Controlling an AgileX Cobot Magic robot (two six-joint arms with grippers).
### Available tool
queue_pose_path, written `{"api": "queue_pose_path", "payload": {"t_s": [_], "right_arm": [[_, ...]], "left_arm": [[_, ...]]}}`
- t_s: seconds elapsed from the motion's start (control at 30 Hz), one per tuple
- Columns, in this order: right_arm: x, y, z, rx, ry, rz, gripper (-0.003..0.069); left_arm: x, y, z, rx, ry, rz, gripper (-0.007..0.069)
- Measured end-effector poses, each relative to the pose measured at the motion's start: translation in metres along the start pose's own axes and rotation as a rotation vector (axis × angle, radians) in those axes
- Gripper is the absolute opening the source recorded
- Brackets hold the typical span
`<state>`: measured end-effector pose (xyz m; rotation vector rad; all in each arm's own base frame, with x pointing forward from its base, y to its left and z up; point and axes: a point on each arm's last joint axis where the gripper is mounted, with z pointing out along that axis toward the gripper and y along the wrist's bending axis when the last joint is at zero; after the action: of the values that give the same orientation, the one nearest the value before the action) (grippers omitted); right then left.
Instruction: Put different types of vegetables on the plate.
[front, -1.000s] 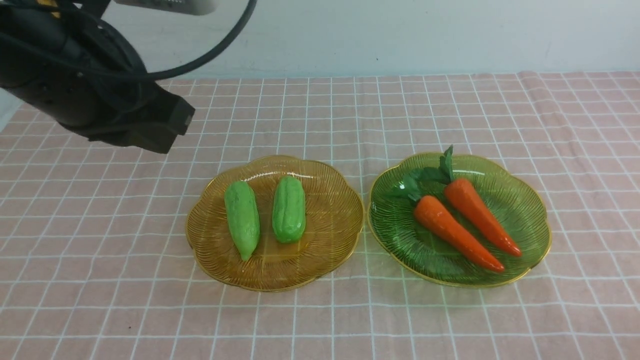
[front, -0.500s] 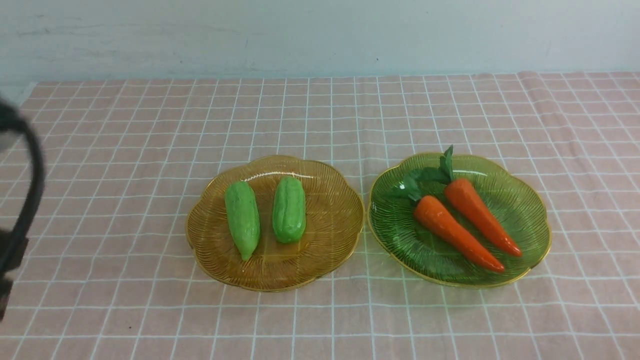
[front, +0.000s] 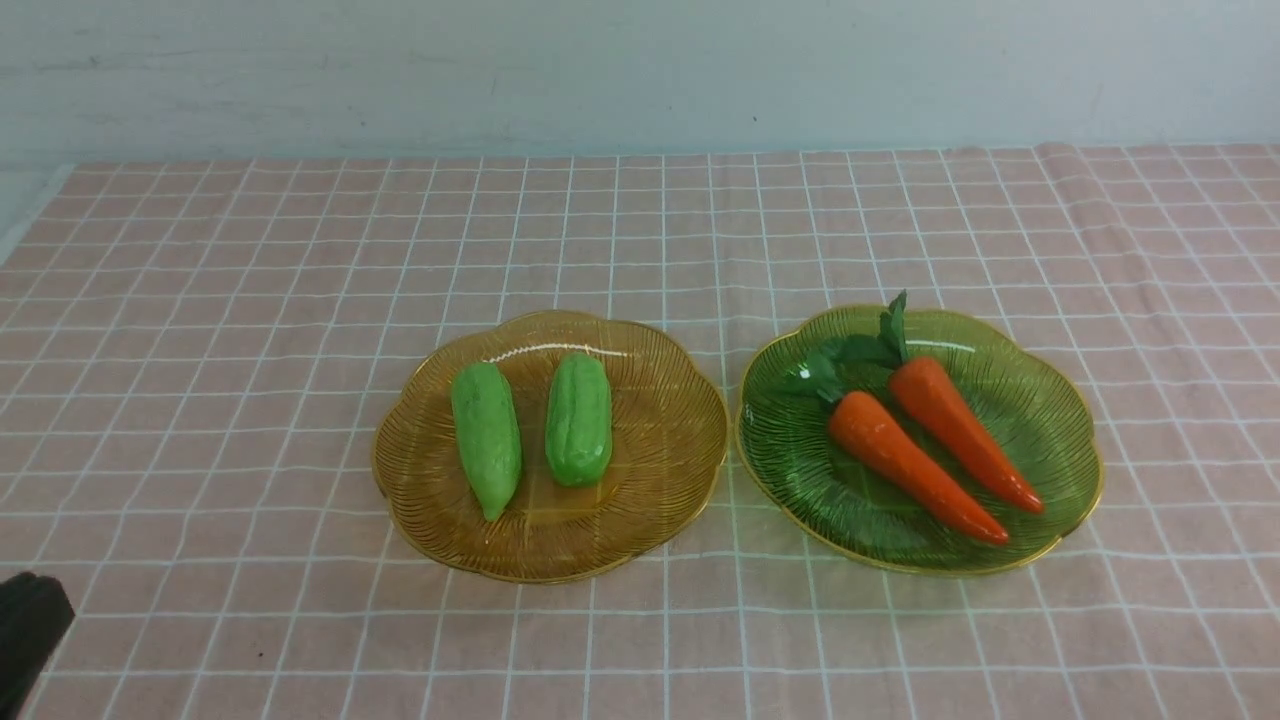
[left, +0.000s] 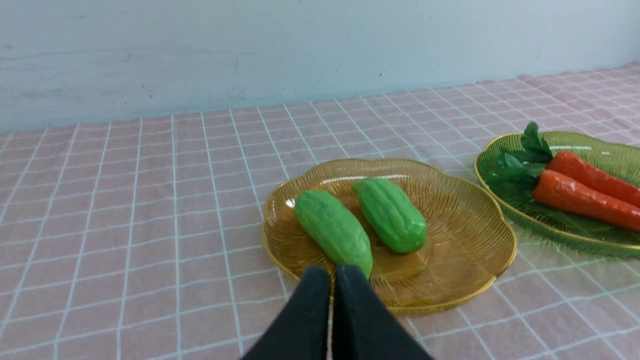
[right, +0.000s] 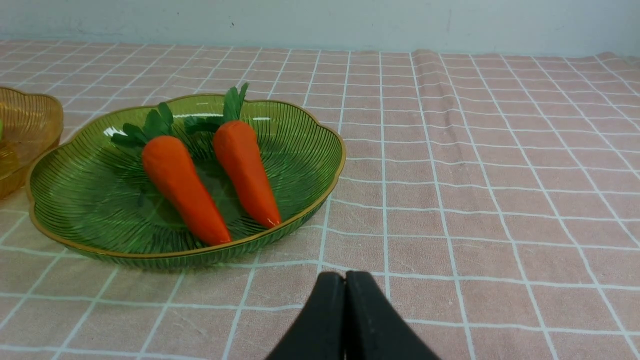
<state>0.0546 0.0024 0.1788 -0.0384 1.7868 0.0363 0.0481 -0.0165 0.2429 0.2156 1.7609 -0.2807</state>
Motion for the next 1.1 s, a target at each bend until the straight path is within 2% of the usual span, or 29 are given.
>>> {"api": "queue_pose_path", "payload": {"t_s": [0.37, 0.47, 0.73, 1.1], "right_arm": [[0.0, 0.0, 0.0, 0.0, 0.0, 0.0, -0.0016], [0.0, 0.0, 0.0, 0.0, 0.0, 0.0, -0.0016], [0.0, 0.0, 0.0, 0.0, 0.0, -0.001, -0.0016], [0.0, 0.0, 0.0, 0.0, 0.0, -0.001, -0.0016]], "left_arm": [[0.039, 0.006, 0.016, -0.038, 0.024, 0.018, -0.0003], [0.054, 0.011, 0.021, -0.106, 0.013, 0.005, -0.0003], [0.062, 0.018, 0.016, -0.223, 0.029, -0.017, -0.0003], [0.07, 0.018, 0.014, -0.237, 0.102, -0.015, -0.0003]]}}
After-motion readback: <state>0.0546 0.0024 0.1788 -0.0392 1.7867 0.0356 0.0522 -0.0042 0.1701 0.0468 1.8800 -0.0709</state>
